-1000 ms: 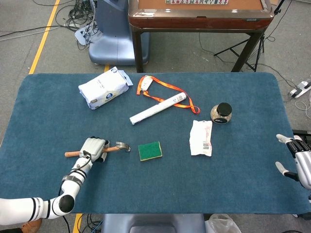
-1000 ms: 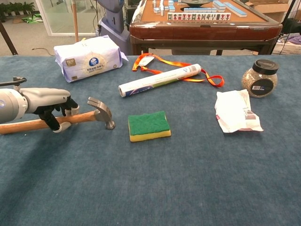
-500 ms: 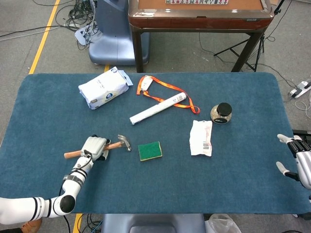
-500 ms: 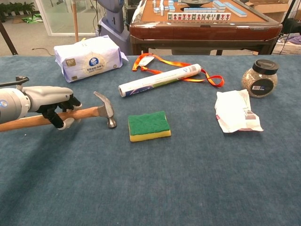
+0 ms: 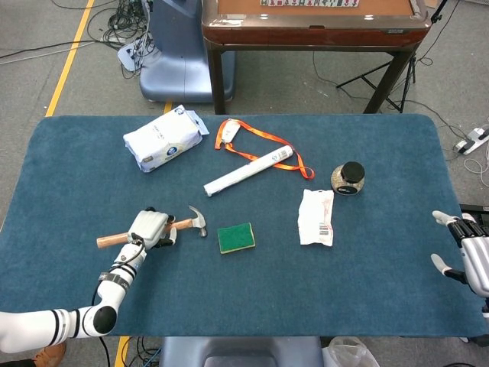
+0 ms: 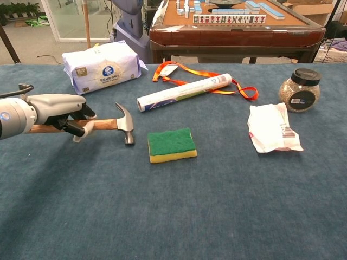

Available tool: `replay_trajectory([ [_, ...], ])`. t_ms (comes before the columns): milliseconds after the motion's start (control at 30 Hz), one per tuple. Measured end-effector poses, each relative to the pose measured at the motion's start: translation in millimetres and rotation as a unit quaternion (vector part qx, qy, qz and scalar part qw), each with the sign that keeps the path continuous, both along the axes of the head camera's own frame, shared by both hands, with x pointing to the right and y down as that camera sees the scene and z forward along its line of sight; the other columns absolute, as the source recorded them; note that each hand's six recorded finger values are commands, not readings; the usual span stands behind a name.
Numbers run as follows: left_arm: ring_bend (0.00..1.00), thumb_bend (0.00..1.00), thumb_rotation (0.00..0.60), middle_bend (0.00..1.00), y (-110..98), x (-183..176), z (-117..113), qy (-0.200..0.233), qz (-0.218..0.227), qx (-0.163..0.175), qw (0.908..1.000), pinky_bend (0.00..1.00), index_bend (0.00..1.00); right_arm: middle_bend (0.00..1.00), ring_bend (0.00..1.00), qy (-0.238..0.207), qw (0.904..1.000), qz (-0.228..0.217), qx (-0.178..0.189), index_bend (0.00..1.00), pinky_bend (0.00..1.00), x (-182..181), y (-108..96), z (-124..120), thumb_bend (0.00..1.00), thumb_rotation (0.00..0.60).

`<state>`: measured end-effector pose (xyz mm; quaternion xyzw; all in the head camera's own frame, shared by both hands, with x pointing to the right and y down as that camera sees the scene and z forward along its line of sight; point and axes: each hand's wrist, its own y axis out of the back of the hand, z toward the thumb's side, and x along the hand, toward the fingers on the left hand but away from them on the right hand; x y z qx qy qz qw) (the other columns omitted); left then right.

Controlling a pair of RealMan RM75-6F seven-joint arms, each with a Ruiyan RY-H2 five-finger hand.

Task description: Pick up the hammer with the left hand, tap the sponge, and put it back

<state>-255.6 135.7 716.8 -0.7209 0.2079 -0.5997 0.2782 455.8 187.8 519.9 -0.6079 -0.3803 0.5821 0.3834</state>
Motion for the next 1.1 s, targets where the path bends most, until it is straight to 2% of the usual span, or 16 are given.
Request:
replay_trajectory([
  [133,0.41,0.59,0.492,0.62,-1,0,-1,0.007,0.004,0.006,0.9999,0.16,0.62,0.30,0.26,0.000,1.0000,-0.001,-0.002,0.21,0.37,-1,1,1,0.23,0.600],
  [167,0.42,0.59,0.504,0.62,-1,0,0,0.007,0.006,0.006,0.9999,0.16,0.62,0.30,0.26,0.000,1.0000,0.000,-0.001,0.21,0.37,-1,1,0,0.23,0.600],
  [467,0.43,0.59,0.539,0.62,2,1,3,0.008,0.025,-0.010,0.9996,0.16,0.61,0.30,0.26,0.002,1.0000,0.002,-0.002,0.21,0.37,0,1,0,0.23,0.600],
  [600,0.44,0.59,0.599,0.62,0,3,3,0.013,0.030,-0.006,0.9994,0.16,0.61,0.30,0.26,0.004,1.0000,0.003,-0.002,0.21,0.37,1,1,0,0.23,0.600],
  [867,0.48,0.59,0.600,0.65,-2,8,2,0.029,0.042,0.001,0.9987,0.16,0.63,0.30,0.26,0.007,1.0000,0.005,-0.002,0.21,0.37,2,2,-1,0.23,0.600],
  [1100,0.52,0.59,0.600,0.69,-4,14,-5,0.071,0.049,0.012,0.9962,0.16,0.65,0.30,0.26,0.008,0.9999,0.007,0.000,0.21,0.36,1,3,-4,0.23,0.600],
])
